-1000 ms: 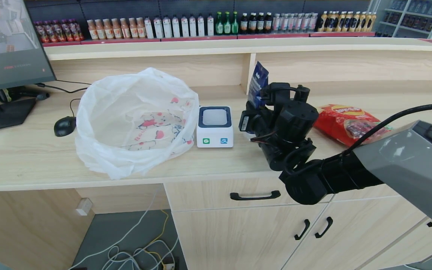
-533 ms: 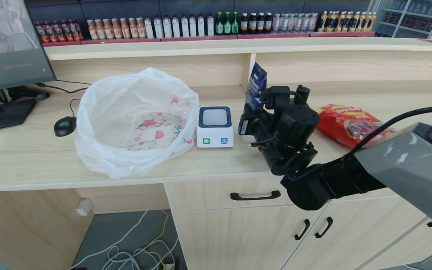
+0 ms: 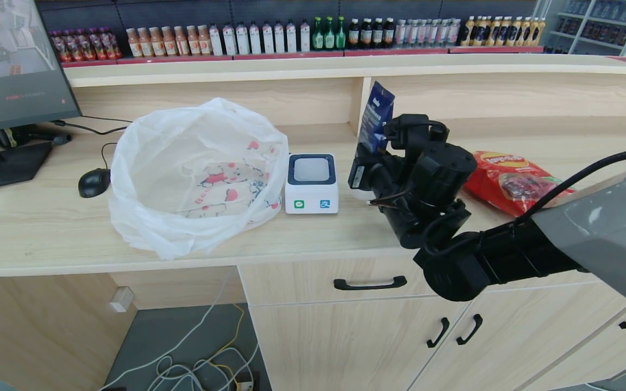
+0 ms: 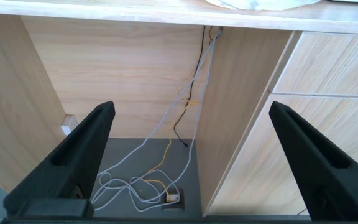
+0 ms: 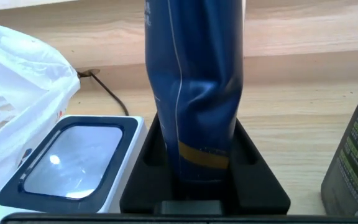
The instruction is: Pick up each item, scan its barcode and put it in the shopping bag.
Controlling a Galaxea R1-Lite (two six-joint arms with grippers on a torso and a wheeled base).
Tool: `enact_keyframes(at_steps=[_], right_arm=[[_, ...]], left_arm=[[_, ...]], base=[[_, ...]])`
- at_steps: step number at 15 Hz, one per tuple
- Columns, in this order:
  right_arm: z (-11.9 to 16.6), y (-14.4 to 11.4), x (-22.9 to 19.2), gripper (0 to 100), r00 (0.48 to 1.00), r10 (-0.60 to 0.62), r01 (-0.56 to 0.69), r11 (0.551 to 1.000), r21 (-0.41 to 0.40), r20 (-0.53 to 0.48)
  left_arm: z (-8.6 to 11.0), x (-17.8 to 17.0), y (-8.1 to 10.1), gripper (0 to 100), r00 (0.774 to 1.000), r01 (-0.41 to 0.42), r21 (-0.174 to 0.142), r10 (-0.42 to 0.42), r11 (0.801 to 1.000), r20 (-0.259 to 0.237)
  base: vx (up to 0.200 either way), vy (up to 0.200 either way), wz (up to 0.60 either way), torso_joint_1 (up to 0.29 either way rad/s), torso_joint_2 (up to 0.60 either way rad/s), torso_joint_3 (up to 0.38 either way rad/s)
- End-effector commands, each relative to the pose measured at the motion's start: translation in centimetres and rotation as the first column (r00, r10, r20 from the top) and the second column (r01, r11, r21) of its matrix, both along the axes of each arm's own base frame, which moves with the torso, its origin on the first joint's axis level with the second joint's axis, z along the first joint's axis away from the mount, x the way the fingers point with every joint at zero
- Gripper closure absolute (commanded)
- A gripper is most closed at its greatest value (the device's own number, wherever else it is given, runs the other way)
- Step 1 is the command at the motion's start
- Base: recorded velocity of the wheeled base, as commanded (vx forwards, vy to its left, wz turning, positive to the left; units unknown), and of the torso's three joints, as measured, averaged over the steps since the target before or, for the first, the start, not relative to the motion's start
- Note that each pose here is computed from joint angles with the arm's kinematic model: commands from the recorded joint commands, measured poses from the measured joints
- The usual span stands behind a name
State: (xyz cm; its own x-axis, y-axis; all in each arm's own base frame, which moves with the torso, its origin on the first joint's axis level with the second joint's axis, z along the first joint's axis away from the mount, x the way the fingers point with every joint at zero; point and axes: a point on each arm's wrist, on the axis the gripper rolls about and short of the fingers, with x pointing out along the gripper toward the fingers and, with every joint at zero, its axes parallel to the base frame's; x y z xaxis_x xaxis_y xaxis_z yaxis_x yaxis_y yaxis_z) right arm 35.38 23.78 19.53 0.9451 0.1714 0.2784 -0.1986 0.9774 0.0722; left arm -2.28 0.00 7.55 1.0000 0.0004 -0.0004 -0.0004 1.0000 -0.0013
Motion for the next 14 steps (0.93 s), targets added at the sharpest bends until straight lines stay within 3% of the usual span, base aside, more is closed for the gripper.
enact_keyframes(at_steps=[1, 6, 14], right_arm=[[1.8, -0.5, -0.7, 100, 0.999, 0.001, -0.002, 1.0, 0.024, 0.036], [6.0, -1.4, -5.3, 100, 0.994, 0.047, -0.053, 0.997, 0.062, 0.097], [7.7, -5.6, -17.8, 100, 0.971, 0.218, -0.225, 0.972, 0.066, 0.095]], left_arm=[[0.0, 0.0, 0.0, 0, 1.0, 0.0, 0.0, 0.0, 1.0, 0.0], [0.0, 0.0, 0.0, 0, 1.0, 0.0, 0.0, 0.0, 1.0, 0.0], [0.0, 0.0, 0.0, 0, 1.0, -0.001, 0.0, 0.001, 1.0, 0.0]], base=[[0.0, 0.0, 0.0, 0.0, 0.0, 0.0], [0.0, 0.0, 0.0, 0.0, 0.0, 0.0], [0.0, 0.0, 0.0, 0.0, 0.0, 0.0]])
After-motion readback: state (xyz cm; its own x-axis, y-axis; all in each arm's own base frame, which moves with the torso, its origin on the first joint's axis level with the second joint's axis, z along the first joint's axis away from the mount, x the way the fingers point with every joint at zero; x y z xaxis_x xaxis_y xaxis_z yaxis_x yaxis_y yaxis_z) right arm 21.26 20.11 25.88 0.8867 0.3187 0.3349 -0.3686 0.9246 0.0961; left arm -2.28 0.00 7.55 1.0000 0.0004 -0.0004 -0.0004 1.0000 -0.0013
